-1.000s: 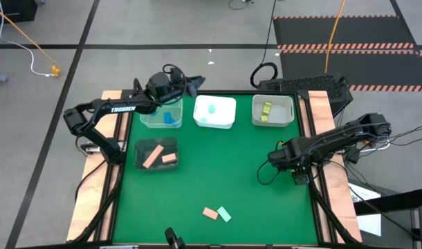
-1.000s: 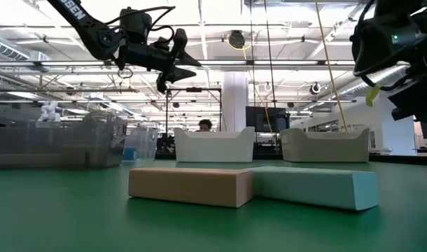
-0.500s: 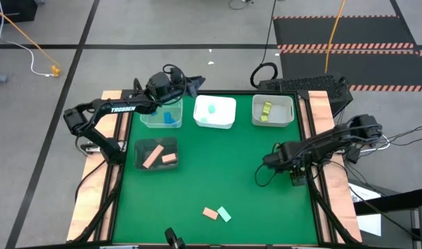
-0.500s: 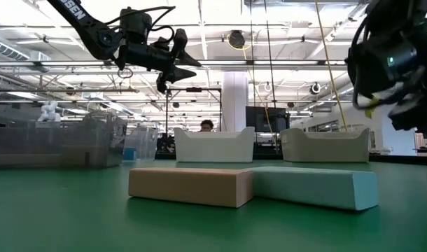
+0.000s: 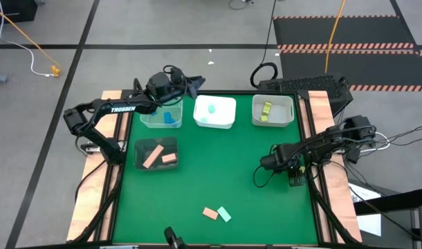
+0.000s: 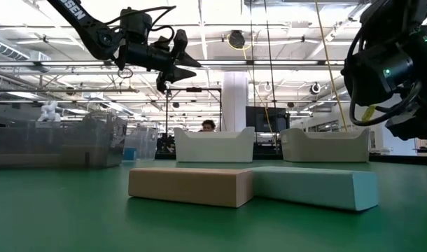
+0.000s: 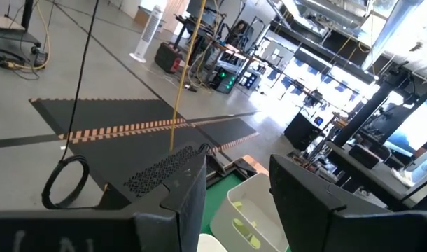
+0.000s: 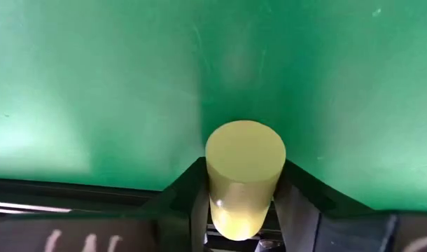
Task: Sort & place blocks by color
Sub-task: Put the light green block into the gray bin
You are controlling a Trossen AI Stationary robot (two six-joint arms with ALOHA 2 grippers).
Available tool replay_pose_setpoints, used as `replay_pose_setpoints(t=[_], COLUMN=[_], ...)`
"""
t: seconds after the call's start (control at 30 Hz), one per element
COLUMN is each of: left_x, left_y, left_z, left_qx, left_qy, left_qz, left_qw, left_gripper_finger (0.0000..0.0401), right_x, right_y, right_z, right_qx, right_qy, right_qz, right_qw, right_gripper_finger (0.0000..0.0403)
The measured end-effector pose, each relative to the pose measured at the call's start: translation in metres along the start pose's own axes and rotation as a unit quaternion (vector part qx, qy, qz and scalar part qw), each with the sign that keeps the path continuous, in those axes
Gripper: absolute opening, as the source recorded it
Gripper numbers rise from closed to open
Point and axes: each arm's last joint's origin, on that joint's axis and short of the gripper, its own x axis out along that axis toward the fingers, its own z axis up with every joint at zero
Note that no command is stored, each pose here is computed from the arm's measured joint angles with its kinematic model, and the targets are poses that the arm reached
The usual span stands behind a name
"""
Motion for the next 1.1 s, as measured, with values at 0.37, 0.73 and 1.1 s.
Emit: replay_pose_setpoints(t=[0.37, 0.73, 1.1], left_x=[0.000, 0.000, 0.000], left_y=[0.000, -0.001, -0.002], left_z=[0.000, 0.001, 0.003], left_qx=[0.000, 0.000, 0.000], left_qy=[0.000, -0.008, -0.014], left_qz=[0.000, -0.004, -0.008], left_qw=[1.000, 1.000, 1.000], left_gripper_finger=[0.0156, 0.0156, 0.0156], right_x=[-0.010, -0.062, -0.109], right_y=[-0.007, -0.040, -0.094], right_z=[0.006, 0.028, 0.018], right_qx=[0.036, 0.130, 0.336], right_qy=[-0.021, -0.201, -0.423], right_qz=[0.018, -0.024, -0.035], right_qw=[0.999, 0.971, 0.841], right_gripper_finger=[0.0111, 0.0111, 0.0111])
